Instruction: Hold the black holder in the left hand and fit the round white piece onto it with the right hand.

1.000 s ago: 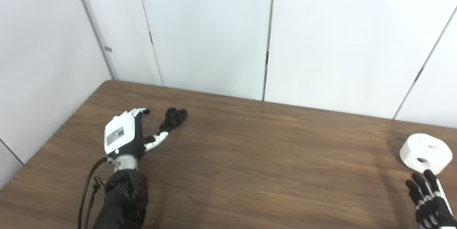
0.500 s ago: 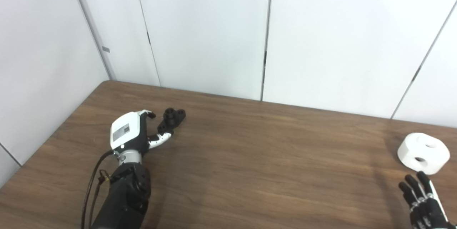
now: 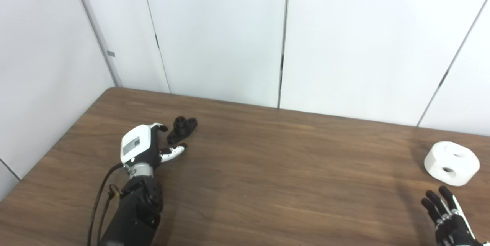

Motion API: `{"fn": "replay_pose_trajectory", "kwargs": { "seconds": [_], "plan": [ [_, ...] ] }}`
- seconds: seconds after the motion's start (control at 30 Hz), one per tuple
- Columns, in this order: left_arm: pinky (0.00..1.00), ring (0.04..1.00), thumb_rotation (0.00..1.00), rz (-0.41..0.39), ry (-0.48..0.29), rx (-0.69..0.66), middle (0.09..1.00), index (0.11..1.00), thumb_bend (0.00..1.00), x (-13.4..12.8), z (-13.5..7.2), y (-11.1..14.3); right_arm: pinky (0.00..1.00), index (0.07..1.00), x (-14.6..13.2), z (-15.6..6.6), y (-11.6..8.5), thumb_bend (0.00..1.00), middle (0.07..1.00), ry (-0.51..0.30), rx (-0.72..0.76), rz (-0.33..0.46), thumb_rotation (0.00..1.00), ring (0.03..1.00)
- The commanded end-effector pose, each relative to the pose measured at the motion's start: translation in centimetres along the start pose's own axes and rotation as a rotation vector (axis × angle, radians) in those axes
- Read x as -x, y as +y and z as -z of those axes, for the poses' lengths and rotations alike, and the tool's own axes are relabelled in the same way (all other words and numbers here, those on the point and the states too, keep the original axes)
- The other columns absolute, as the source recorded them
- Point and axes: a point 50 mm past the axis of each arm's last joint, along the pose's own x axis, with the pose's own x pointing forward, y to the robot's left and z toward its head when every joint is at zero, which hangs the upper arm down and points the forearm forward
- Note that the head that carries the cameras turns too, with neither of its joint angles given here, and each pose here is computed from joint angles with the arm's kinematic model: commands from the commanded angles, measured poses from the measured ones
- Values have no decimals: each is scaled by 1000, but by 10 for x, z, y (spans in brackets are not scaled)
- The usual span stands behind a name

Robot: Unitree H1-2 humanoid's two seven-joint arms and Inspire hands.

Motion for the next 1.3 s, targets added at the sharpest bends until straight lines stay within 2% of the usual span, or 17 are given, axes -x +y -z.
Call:
{"fn": "replay_pose_trajectory", "kwargs": {
  "seconds": [0.0,0.17,0.57,0.77,1.13,1.27],
  "plan": [
    [923,907,367,-85,-38,2,851,736,767,-17,-15,22,1000,968,16,15,5,637,938,61,-35,17,888,931],
    [931,903,362,-75,-31,-8,850,729,765,-21,-18,20,1000,971,17,14,5,632,943,66,-32,15,896,936],
    [879,873,367,-81,-30,-54,828,710,775,-28,-18,13,1000,964,17,13,7,641,932,61,-37,19,881,927],
    [893,886,396,-71,-21,-65,834,692,755,-31,-20,12,1000,961,18,12,8,632,937,63,-35,20,878,937],
    [889,881,306,-85,-24,-44,813,576,746,-30,-23,12,1000,965,19,11,6,632,938,64,-32,17,875,940],
    [898,885,274,-84,-28,-44,808,570,748,-30,-22,12,1000,965,18,11,5,610,942,59,-26,17,877,941]
  ]
}}
